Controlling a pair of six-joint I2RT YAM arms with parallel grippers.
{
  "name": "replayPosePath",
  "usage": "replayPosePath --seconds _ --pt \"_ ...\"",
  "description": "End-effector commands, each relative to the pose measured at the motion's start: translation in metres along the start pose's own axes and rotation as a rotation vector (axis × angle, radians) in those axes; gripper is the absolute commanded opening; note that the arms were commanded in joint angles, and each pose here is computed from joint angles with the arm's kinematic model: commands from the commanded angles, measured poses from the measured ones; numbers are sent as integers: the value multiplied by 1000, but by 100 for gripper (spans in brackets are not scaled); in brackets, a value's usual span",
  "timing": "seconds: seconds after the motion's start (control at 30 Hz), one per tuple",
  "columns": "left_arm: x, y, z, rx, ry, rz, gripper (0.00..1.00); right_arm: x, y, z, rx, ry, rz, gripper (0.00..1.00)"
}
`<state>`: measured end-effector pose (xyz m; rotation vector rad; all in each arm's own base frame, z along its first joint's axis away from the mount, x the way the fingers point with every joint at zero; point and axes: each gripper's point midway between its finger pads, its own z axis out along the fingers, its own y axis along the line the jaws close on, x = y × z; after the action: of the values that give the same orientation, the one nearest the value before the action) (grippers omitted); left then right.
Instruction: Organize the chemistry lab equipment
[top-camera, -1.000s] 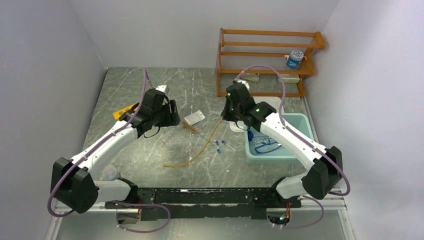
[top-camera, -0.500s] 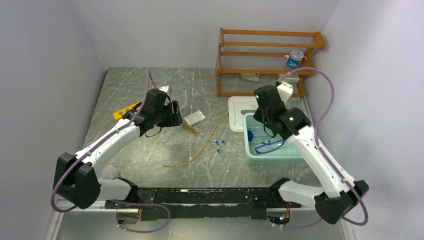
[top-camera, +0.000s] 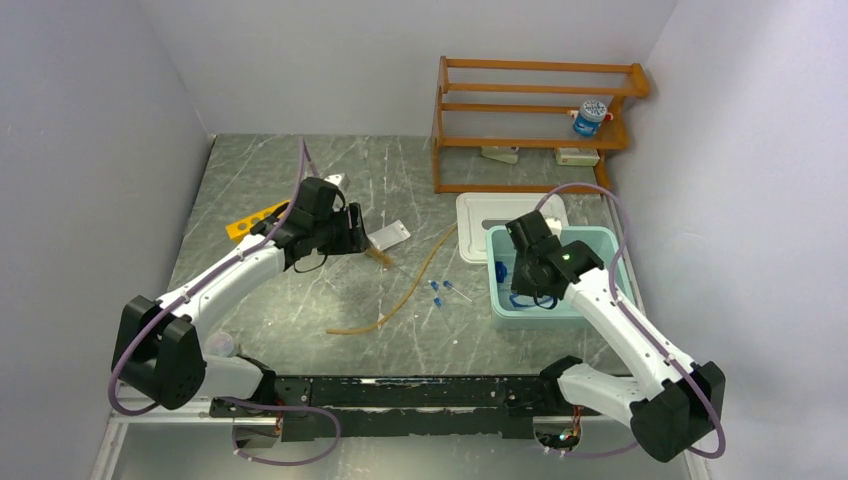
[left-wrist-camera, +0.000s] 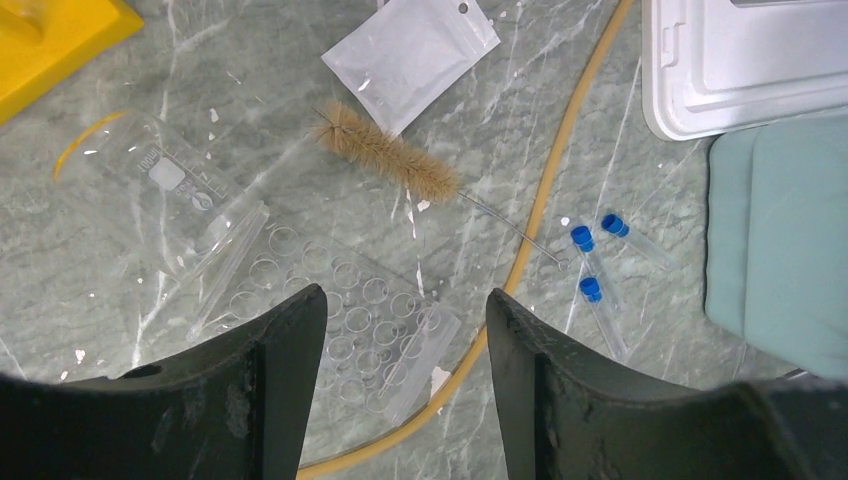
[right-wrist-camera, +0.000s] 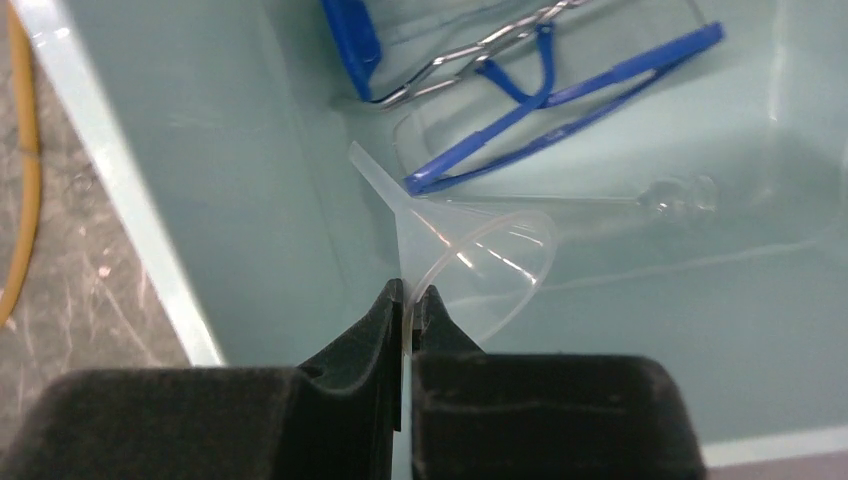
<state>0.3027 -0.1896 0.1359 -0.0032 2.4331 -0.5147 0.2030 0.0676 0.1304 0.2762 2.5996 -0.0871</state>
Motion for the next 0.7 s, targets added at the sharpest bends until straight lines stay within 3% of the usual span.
replayPosePath --seconds 0.0,0.23,0.4,0.57,0.67 --pt "-12 -11 -2 50 -26 4 64 9 27 -2 -207 91 -151 0" --pt "-16 -11 -5 38 -30 22 64 24 40 4 -313 280 -179 0" --pt "-17 -5 -11 11 -40 32 64 30 31 14 -247 348 -138 4" --pt "-13 -7 -10 26 -31 28 64 20 19 18 -154 317 -100 24" --pt "-13 -8 -8 34 -27 27 64 -2 9 10 -90 232 -83 39"
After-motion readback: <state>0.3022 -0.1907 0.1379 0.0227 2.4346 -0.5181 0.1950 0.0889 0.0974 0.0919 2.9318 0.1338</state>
